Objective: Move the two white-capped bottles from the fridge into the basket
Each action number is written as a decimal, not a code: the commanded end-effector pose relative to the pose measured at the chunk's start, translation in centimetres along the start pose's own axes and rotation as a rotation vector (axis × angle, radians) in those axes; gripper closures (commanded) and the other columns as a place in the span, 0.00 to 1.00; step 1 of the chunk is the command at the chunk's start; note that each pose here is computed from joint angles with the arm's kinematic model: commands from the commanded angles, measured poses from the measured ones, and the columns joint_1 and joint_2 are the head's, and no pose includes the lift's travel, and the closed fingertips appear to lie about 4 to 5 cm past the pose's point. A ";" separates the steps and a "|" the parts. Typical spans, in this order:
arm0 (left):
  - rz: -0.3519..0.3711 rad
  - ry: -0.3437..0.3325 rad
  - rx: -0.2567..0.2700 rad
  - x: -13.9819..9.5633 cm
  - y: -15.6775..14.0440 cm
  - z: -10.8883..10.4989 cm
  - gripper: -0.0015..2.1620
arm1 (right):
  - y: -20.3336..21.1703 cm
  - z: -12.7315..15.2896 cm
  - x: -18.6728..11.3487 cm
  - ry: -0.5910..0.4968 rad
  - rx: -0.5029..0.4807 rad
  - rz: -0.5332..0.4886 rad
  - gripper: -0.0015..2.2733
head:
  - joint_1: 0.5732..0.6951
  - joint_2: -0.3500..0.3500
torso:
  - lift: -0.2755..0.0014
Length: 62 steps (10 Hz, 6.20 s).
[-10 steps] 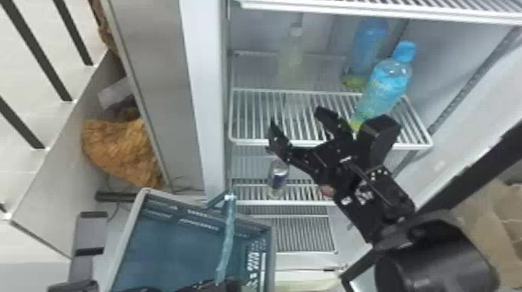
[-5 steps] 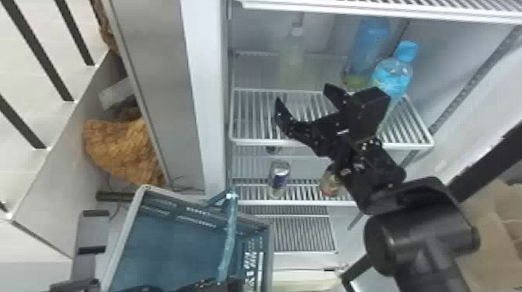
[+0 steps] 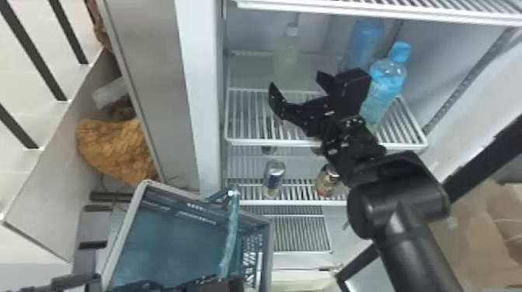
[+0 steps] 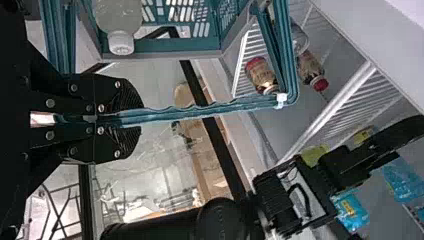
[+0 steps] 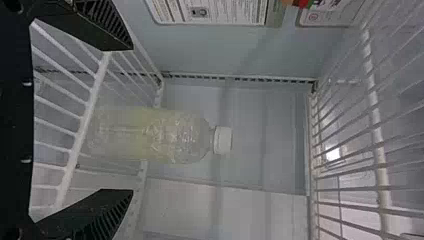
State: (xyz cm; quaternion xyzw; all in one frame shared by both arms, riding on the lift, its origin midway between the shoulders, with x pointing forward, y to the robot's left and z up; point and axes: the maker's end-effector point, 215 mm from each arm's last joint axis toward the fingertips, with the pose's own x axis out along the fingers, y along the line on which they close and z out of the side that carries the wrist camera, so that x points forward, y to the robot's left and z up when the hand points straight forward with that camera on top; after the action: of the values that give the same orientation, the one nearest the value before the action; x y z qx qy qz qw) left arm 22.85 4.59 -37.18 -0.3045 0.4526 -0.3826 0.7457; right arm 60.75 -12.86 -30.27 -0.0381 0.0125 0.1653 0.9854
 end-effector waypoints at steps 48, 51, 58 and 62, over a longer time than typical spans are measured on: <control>-0.034 0.000 -0.019 0.3 -0.2 0.0 0.56 | 5.0 9.1 -15.3 -0.038 0.109 0.030 0.39 | 1.00 0.32 | 0.99; -0.031 0.001 -0.018 0.3 -0.1 0.0 0.56 | 5.2 9.2 -17.6 -0.005 0.118 0.024 0.39 | 1.00 0.30 | 0.99; -0.034 0.010 -0.014 0.4 -0.2 -0.2 0.56 | 5.4 5.2 -24.2 0.248 0.160 0.005 0.39 | 1.00 0.19 | 0.99; -0.063 0.026 -0.001 0.8 -1.3 -0.4 0.56 | 7.6 1.9 -28.2 0.419 0.202 0.035 0.39 | 1.00 0.16 | 0.99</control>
State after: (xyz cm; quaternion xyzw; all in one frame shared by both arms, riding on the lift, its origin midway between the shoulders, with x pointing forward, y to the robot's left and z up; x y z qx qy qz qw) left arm 22.47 3.40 -36.79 -0.3132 0.4533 -0.4063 0.7289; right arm 32.23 -14.79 -27.36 0.0269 0.2218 0.1675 0.9602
